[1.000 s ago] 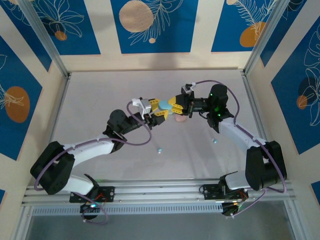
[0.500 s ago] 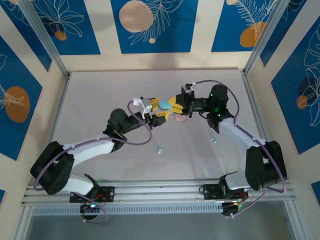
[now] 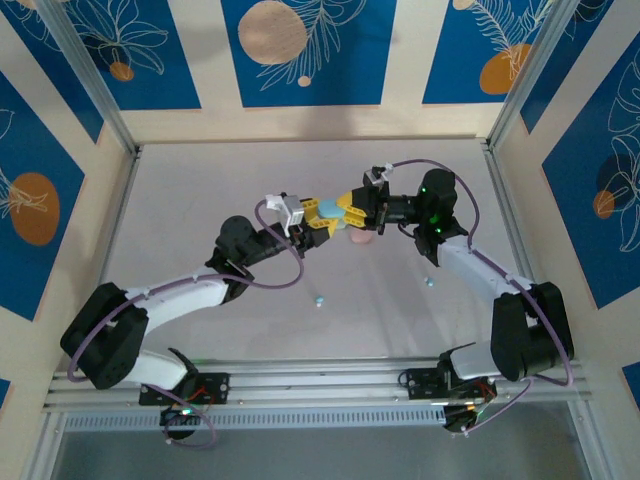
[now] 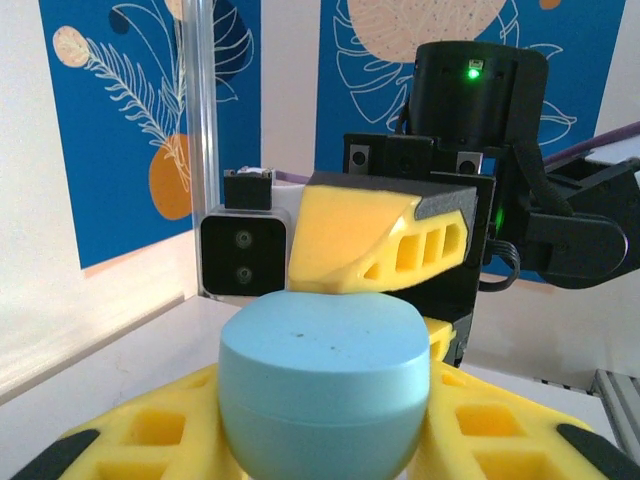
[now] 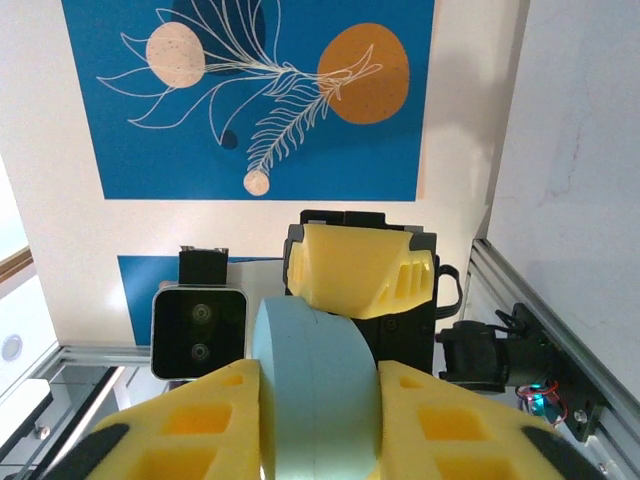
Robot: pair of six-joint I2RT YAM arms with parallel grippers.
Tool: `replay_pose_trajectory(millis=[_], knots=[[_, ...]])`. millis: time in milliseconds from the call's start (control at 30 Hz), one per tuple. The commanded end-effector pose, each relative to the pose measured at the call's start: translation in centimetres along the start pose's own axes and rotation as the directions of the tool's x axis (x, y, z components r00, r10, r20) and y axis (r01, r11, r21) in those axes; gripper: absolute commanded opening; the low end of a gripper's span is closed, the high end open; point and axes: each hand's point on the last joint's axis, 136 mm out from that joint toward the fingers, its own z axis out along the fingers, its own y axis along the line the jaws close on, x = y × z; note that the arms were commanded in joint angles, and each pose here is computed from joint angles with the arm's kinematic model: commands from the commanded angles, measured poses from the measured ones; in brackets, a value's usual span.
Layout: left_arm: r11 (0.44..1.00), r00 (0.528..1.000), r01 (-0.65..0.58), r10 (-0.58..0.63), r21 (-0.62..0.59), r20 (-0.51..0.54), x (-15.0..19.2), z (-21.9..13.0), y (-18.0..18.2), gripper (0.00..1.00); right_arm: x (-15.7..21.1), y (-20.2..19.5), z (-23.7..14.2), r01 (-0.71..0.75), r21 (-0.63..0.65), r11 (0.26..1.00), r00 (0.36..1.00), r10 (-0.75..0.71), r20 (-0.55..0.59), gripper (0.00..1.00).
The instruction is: Insert wireless bluetooth earbuds into charging case
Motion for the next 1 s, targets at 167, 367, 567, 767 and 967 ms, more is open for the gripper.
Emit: replay_pose_trajectory(millis=[167, 367, 567, 767, 967], knots=[[0.992, 0.999, 0.014, -0.018, 0.127, 0.030, -1.8, 0.2, -2.3, 0.27, 0.8, 0.9, -2.1, 0.272, 0.236, 0.933, 0.953, -0.295, 0.070, 0.54], [0.969, 0.994, 0.095, -0.102, 0.229, 0.022, -2.0, 0.3, -3.8, 0.28, 2.2, 2.5, -4.5, 0.621, 0.372, 0.690, 0.740, -0.673, 0.014, 0.58], [0.959, 0.991, 0.116, -0.129, 0.259, 0.035, -2.5, 0.5, -4.1, 0.27, 4.7, 2.1, -4.4, 0.792, 0.346, 0.502, 0.567, -0.816, -0.114, 0.59], [0.954, 0.989, 0.127, -0.141, 0.272, 0.034, -2.7, 0.7, -4.2, 0.27, 4.6, 2.0, -4.1, 0.803, 0.339, 0.490, 0.557, -0.819, -0.136, 0.60], [0.953, 0.989, 0.128, -0.143, 0.274, 0.034, -2.9, 0.9, -4.2, 0.26, 4.4, 1.3, -3.6, 0.798, 0.332, 0.503, 0.576, -0.799, -0.171, 0.60]])
